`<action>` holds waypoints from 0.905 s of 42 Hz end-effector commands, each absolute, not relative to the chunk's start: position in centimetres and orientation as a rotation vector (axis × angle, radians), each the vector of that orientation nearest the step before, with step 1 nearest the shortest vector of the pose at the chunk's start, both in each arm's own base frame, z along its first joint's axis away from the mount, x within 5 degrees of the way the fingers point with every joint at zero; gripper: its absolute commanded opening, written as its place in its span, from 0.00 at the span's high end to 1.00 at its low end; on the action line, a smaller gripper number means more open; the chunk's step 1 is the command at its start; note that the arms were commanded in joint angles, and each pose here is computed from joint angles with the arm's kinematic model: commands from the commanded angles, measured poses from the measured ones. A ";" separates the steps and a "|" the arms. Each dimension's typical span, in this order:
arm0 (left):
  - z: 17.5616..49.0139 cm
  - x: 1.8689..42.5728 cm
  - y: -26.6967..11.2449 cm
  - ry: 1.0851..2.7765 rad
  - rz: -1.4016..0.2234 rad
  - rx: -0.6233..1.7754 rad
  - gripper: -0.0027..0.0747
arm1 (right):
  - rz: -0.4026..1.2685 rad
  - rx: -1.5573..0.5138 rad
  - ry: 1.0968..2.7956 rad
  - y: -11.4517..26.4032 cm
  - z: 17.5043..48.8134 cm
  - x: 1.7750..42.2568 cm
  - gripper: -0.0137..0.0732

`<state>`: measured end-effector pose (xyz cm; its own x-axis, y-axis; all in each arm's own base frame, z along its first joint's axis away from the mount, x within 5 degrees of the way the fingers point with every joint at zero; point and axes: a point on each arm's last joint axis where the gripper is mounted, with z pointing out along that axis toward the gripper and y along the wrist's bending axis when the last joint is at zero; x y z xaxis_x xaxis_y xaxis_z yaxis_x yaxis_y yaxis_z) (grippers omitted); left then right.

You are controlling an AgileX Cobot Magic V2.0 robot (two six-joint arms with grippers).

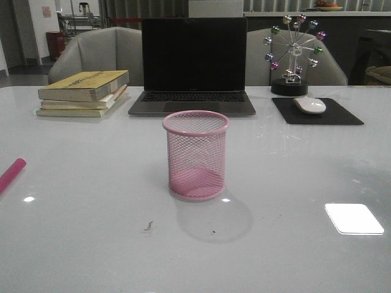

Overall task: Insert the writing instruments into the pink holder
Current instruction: 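Lower the right gripper onto the green marker and close on it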

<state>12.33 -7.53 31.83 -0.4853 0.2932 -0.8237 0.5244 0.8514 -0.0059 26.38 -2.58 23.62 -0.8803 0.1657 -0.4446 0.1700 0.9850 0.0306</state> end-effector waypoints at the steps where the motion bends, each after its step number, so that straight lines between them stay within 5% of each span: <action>1: 33.3 12.4 -8.1 2.000 -0.358 0.599 0.29 | -0.037 0.223 2.598 -3.2 24.3 28.8 0.20; 21: 33.3 12.4 -8.2 2.002 -0.361 0.606 0.42 | -0.036 0.227 2.659 -3.9 20.4 36.2 0.20; 38: 33.3 12.4 -8.2 2.002 -0.361 0.606 0.47 | -0.035 0.226 2.675 -4.1 19.1 37.9 0.20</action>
<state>12.10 -7.90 31.84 -0.4724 0.3111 -0.8246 0.5512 0.8344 -0.0010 37.22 -3.67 16.43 -0.9263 0.1638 -0.3393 0.1689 0.9855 0.0146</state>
